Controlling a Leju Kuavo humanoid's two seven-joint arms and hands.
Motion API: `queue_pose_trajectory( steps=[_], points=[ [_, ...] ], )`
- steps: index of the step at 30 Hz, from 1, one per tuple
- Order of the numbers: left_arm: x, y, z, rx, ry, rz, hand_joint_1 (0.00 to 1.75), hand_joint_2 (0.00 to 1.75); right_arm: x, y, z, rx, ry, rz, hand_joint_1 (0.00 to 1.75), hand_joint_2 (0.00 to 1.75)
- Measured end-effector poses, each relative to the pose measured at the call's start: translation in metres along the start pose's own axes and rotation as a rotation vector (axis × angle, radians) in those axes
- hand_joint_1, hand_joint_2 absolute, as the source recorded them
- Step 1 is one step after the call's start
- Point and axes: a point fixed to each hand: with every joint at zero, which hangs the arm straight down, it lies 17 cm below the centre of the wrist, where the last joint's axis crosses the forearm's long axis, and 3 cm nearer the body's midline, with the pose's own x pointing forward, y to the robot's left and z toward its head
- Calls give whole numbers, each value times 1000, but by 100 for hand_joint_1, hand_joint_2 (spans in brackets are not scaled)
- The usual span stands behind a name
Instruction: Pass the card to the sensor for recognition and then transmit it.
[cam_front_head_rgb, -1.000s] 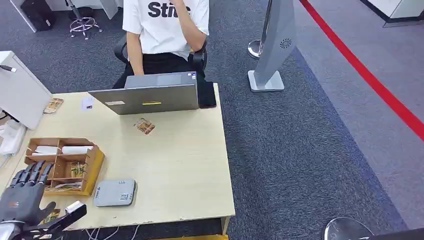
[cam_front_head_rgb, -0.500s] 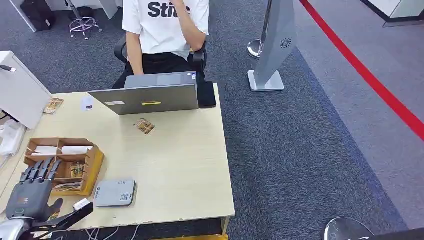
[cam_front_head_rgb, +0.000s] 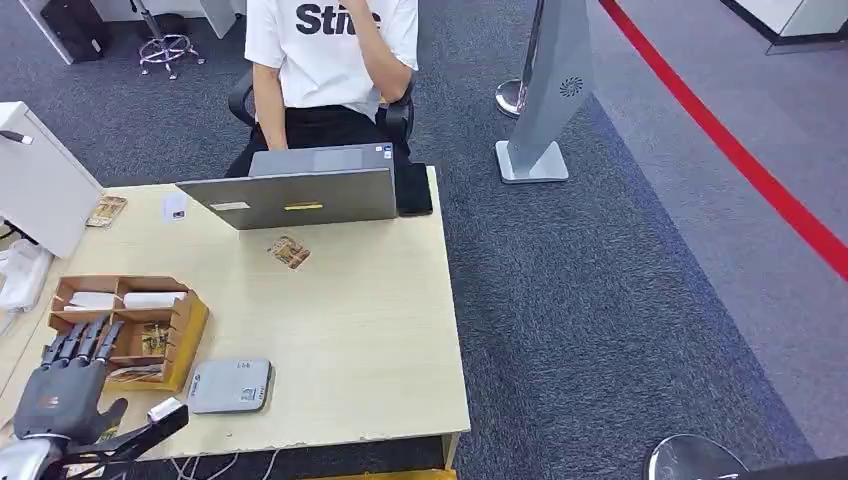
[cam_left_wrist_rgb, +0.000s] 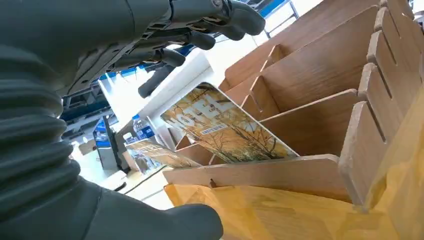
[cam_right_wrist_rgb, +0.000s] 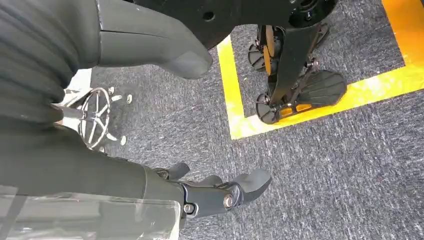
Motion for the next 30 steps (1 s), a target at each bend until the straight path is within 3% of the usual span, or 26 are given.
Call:
queue_pose_trajectory(
  steps=[2, 4, 30],
  points=[
    [0, 0, 0, 0, 0, 0, 2, 175, 0, 0, 0, 0, 0, 0, 0, 175],
    [1, 0, 0, -1, -2, 0, 175, 175, 0, 0, 0, 0, 0, 0, 0, 175],
    [1, 7, 4, 15, -10, 0, 175, 175, 0, 3, 1, 9, -3, 16, 0, 175]
  ],
)
